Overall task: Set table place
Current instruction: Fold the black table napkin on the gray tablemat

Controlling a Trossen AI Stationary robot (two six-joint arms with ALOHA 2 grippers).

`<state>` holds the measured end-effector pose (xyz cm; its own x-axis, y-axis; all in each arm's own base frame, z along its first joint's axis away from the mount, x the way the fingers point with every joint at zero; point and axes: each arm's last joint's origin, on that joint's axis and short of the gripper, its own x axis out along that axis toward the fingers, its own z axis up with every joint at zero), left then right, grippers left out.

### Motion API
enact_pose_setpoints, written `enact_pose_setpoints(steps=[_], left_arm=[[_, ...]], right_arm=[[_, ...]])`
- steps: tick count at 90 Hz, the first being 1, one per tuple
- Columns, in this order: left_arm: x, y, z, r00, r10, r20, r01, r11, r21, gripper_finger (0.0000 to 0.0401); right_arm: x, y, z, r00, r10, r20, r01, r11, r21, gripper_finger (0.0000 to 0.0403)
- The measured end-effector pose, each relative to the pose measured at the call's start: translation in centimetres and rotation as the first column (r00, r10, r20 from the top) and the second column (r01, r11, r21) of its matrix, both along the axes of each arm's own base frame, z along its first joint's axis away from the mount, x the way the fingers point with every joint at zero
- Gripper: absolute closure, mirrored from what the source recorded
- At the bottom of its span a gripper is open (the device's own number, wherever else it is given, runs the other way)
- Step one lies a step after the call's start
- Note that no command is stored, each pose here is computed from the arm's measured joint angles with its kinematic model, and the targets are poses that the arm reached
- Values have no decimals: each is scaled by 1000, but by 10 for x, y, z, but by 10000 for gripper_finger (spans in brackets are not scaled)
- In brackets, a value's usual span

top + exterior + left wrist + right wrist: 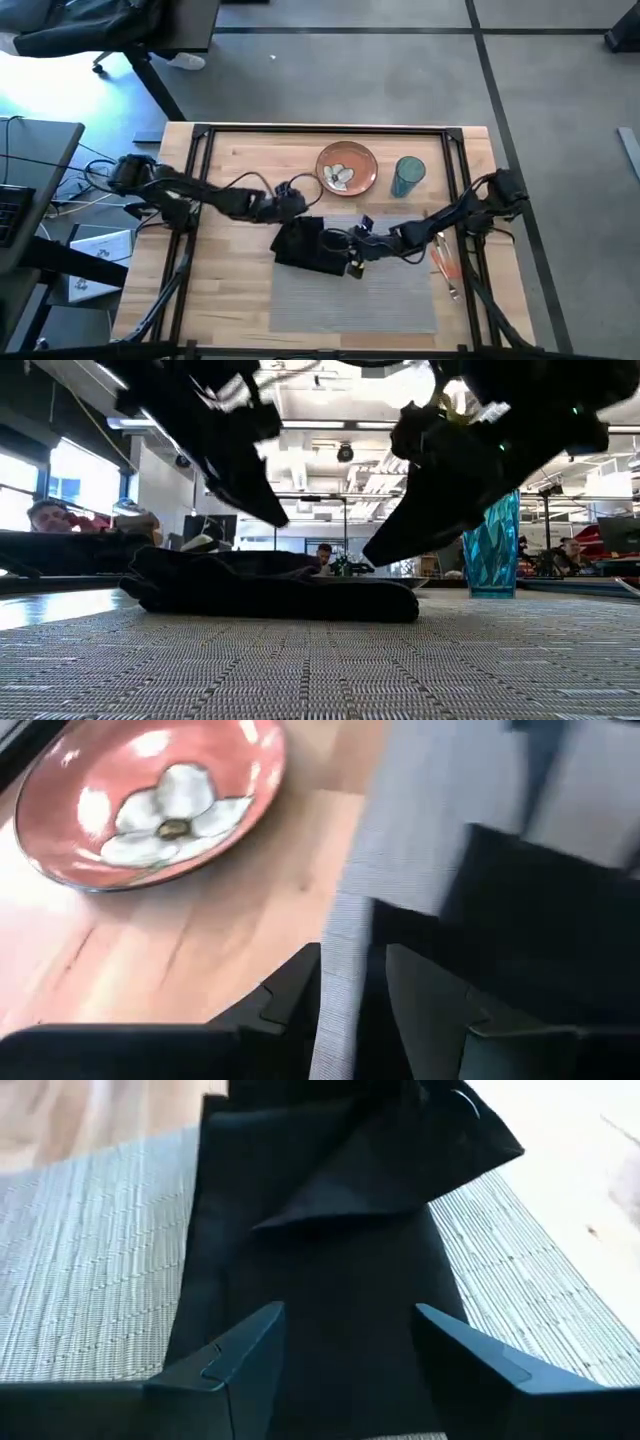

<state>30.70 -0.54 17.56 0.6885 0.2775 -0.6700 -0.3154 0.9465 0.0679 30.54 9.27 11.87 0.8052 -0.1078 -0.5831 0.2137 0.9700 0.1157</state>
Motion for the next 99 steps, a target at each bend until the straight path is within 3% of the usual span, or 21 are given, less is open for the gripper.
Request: enact_pose_setpoints(steps=[14,21,30,36,46,53,60,69,80,90,99], left_arm=[[2,27,-10,991,131,-21,-130,991,43,300],[4,34,-18,996,64,-63,-65,998,-11,300],[6,33,-30,989,-104,-103,91,988,-123,300],[5,27,-32,962,-251,-107,227,954,-194,300],[3,11,-23,903,-429,-33,400,864,-305,302],[-3,-4,-12,854,-520,-7,487,804,-341,310],[-17,-19,-10,808,-583,-90,515,772,-373,320],[-30,-30,-4,819,-535,-208,464,830,-308,333],[-29,-34,15,898,-421,-124,397,900,-181,342],[-24,-37,24,923,-382,-42,376,920,-109,342],[-21,-39,18,908,-414,-71,410,910,-58,332]], right_arm=[[-2,-2,-6,1000,6,-27,-7,1000,-21,204],[-1,-2,-5,1000,12,-21,-13,1000,-28,204],[-1,-3,-5,1000,20,-24,-21,999,-39,204],[-1,-3,-5,999,19,-27,-20,999,-40,204],[-1,-3,-5,999,19,-28,-20,999,-39,204],[-1,-3,-6,999,20,-30,-21,999,-41,204],[-2,-3,-6,999,19,-35,-20,999,-41,204],[-2,-3,-6,999,19,-41,-20,999,-43,204],[-2,-3,-6,999,9,-32,-11,999,-37,204],[0,-5,-5,1000,-14,-17,13,1000,-15,204],[0,-5,-5,1000,-27,-15,27,1000,3,204]])
